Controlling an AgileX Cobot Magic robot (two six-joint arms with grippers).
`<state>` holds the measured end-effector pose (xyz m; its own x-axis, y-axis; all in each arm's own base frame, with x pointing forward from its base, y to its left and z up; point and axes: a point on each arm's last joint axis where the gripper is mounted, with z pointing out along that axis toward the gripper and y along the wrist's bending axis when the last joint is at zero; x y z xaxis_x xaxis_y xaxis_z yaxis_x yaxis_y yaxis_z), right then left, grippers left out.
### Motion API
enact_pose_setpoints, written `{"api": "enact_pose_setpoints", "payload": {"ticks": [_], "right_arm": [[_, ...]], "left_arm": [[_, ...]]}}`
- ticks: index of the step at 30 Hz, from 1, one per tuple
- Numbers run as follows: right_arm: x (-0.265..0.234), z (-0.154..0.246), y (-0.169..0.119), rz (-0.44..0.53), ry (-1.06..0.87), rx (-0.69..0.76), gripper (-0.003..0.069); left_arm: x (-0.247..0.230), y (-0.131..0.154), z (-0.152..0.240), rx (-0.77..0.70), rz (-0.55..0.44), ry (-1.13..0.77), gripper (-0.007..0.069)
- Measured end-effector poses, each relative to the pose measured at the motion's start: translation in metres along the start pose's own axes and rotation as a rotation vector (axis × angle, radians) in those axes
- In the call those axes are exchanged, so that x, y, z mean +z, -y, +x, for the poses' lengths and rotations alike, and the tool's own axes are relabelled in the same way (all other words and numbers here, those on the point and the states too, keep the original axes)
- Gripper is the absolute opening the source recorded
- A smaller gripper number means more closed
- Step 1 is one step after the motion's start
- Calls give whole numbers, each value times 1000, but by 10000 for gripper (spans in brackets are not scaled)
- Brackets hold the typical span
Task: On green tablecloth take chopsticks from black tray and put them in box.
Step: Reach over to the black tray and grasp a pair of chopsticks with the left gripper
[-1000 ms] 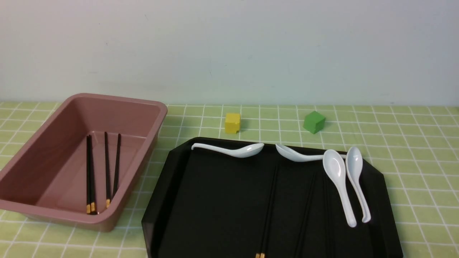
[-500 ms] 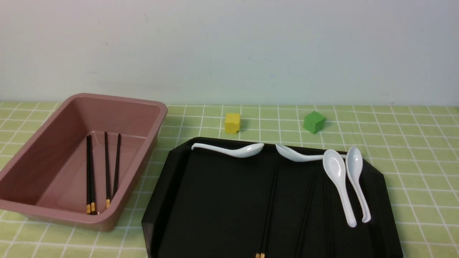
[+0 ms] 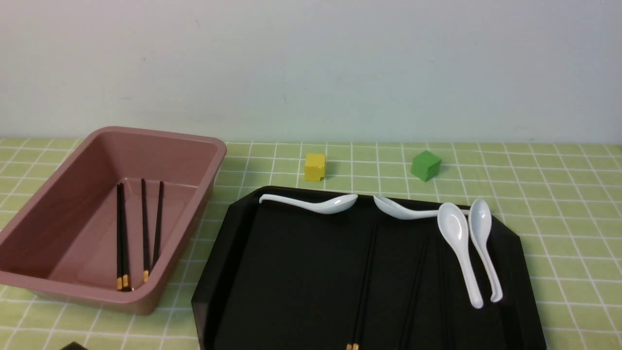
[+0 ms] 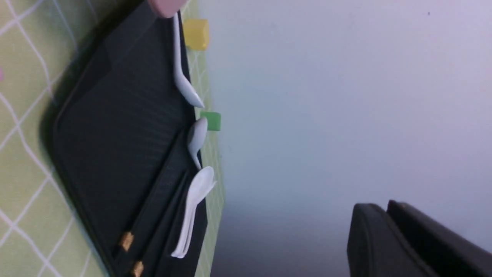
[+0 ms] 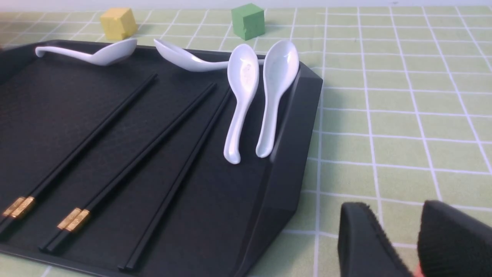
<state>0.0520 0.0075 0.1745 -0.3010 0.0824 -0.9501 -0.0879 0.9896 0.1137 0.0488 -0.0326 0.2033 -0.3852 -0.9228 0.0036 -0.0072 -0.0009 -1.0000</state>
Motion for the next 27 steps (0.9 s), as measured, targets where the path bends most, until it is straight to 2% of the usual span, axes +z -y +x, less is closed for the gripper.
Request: {"api": "enact_pose_setpoints", "payload": {"ticks": [5, 6, 8, 10, 11, 12, 13, 17, 19, 22, 27], "right_arm": [[0, 0, 0, 0, 0, 0, 240], [0, 0, 0, 0, 0, 0, 240], [0, 0, 0, 0, 0, 0, 240], [0, 0, 0, 0, 0, 0, 240], [0, 0, 0, 0, 0, 0, 240], [0, 0, 0, 0, 0, 0, 240], [0, 0, 0, 0, 0, 0, 240], [0, 0, 0, 0, 0, 0, 240], [0, 0, 0, 0, 0, 0, 240], [0, 0, 0, 0, 0, 0, 240], [0, 0, 0, 0, 0, 0, 240]], "left_arm": [[-13, 60, 7, 212, 181, -18, 61], [-18, 82, 11, 281, 226, -29, 61], [-16, 107, 16, 369, 216, -92, 61], [-6, 124, 22, 447, 134, -204, 61], [5, 126, 25, 505, 19, -321, 61], [8, 127, 23, 511, 4, -320, 61], [23, 125, 24, 552, -160, -464, 61], [70, 106, 2, 592, -641, -753, 61], [96, 95, -12, 562, -800, -821, 61], [129, 83, -16, 492, -860, -900, 61], [167, 71, 19, 499, -832, -1077, 62]]}}
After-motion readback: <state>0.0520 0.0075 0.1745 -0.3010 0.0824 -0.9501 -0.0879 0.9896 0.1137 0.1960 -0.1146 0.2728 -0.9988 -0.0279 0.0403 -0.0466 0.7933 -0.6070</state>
